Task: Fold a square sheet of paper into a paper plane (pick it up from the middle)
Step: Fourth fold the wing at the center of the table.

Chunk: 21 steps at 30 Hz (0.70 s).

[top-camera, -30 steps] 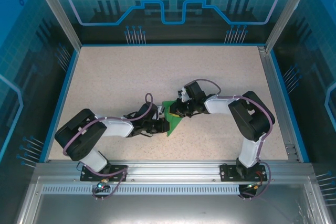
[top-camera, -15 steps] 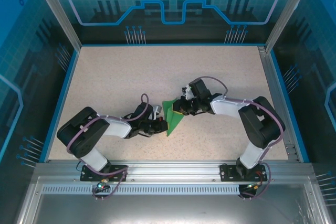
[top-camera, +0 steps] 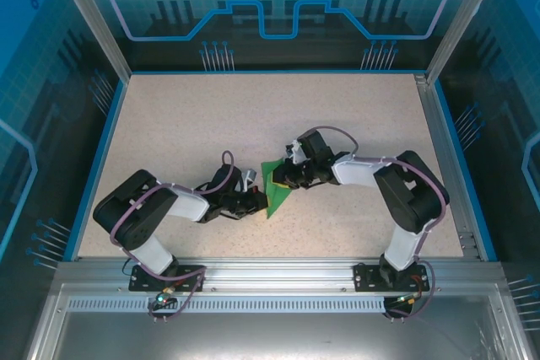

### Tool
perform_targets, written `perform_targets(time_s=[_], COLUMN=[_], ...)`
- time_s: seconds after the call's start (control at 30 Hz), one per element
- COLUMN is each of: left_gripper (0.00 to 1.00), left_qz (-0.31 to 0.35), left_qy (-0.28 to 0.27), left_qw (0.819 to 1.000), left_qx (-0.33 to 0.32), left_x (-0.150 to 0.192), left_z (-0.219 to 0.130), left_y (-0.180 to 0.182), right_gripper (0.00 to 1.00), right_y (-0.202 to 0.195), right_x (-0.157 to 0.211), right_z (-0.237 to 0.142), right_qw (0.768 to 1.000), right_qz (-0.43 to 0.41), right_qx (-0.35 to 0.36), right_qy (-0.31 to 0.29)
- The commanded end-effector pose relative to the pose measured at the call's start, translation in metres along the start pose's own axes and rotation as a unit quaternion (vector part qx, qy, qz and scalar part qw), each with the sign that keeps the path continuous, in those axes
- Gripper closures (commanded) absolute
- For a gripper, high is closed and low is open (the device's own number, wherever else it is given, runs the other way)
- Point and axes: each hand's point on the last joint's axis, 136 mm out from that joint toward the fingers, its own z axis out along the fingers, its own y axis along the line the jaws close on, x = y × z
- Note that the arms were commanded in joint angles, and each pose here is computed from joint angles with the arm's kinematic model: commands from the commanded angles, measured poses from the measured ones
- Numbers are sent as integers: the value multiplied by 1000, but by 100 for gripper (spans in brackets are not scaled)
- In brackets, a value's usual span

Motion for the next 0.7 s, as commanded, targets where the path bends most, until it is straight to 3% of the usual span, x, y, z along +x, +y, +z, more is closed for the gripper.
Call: perform_targets(time_s=[0.0,0.67], left_gripper=[95,95], left_qz=[-35,-77], left_qy=[11,29], left_qw=[999,994], left_qx=[-31,-67], left_x=[8,19], left_z=[0,4], left_y=[23,46], right_gripper=[82,83], right_y=[15,-3], right_x=[-5,-12], right_z=[9,24], right_qw=[1000,1000], right_qz=[-7,8], right_qx=[-26,-2], right_qy=[12,24])
